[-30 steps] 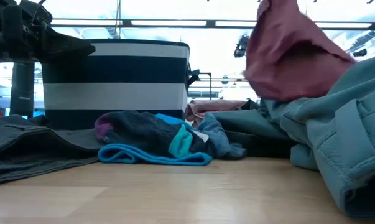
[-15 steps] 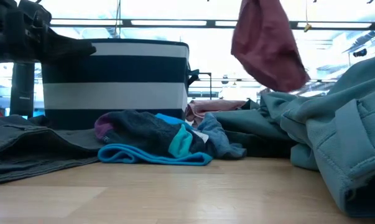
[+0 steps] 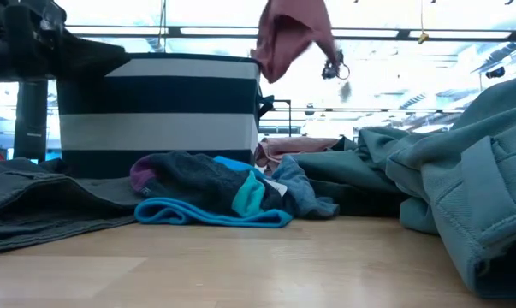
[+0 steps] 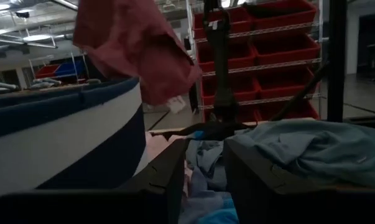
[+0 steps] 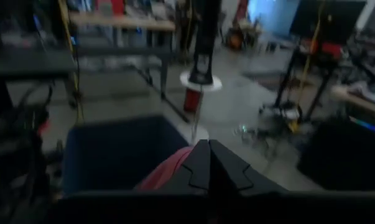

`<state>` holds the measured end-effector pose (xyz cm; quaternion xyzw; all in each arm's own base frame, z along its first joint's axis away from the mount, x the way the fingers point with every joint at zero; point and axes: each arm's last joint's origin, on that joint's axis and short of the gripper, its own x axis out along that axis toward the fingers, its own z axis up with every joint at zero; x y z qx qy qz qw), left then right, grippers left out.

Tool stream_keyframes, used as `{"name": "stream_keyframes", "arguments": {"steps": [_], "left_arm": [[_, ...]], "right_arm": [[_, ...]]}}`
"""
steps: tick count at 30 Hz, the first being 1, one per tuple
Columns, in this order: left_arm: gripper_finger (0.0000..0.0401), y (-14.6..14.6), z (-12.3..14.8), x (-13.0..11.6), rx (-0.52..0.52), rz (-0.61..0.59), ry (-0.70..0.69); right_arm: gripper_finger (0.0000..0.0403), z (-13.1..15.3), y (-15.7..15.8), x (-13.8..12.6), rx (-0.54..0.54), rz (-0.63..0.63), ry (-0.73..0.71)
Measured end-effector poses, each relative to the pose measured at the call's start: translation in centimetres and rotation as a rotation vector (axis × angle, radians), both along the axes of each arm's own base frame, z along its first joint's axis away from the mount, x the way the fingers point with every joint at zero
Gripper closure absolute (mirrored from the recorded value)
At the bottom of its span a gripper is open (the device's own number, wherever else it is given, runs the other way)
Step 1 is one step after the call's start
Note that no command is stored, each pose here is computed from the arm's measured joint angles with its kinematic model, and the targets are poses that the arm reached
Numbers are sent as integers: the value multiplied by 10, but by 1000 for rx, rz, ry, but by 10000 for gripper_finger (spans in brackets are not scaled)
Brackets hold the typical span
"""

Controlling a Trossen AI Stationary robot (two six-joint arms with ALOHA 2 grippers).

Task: Sort clothes
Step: Put the red underwear into the blue laundry bin

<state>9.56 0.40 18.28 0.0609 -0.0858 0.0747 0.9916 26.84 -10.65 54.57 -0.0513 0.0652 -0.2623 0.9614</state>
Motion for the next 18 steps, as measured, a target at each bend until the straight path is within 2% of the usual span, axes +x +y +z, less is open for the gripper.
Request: {"name": "stream_keyframes", "arguments": {"steps": [7, 13, 18], "left_arm": [[284, 0, 4, -1, -55, -15, -48], [284, 0, 9, -2, -54, -16, -100], [284, 0, 10, -3, -54, -17, -119]], "right_arm": [[403, 6, -33, 35, -25, 128, -294], [403, 15, -53, 54, -78, 313, -606], [403, -5, -72, 81, -54, 360, -663]]}}
